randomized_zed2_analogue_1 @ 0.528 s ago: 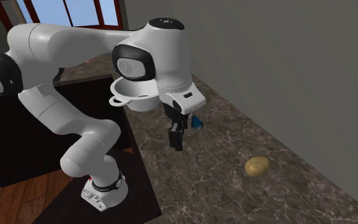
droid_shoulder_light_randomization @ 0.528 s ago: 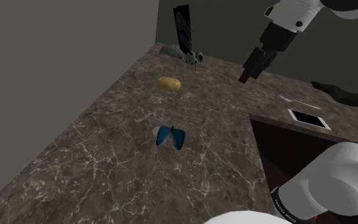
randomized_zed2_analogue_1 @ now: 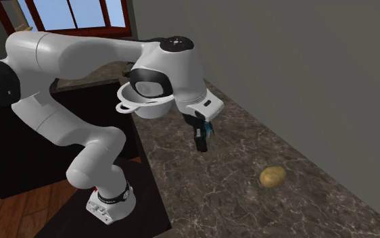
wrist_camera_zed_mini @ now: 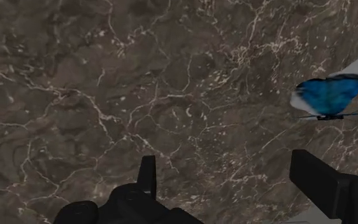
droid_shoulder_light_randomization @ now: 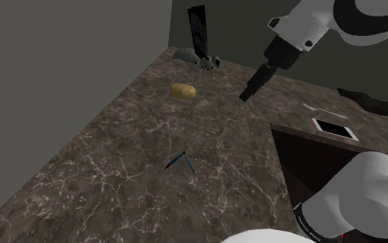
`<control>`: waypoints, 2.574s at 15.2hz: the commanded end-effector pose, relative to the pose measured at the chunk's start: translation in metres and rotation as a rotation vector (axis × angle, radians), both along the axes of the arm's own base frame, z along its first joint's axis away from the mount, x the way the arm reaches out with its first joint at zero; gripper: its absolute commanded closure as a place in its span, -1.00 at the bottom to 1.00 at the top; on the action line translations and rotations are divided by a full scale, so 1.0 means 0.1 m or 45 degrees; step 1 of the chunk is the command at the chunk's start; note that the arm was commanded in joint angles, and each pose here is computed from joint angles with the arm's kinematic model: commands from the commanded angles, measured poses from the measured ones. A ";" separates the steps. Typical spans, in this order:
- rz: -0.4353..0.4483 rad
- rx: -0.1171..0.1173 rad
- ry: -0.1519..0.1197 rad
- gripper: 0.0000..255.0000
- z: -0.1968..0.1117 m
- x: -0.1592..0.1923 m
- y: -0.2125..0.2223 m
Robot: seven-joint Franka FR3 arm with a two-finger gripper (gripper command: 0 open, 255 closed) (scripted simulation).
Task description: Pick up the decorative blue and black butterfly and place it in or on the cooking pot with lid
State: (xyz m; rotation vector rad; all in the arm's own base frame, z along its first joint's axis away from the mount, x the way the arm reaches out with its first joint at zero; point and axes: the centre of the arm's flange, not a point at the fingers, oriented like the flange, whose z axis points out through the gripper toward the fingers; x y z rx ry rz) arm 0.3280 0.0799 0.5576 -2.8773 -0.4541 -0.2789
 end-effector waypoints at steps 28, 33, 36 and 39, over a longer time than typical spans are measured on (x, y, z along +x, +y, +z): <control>0.502 0.338 -0.273 1.00 -0.91 -0.07 1.20; 0.502 0.338 -0.273 1.00 -0.91 -0.07 1.20; 0.502 0.338 -0.273 1.00 -0.91 -0.07 1.20; 0.841 0.212 -0.271 -1.00 -0.76 -0.01 1.54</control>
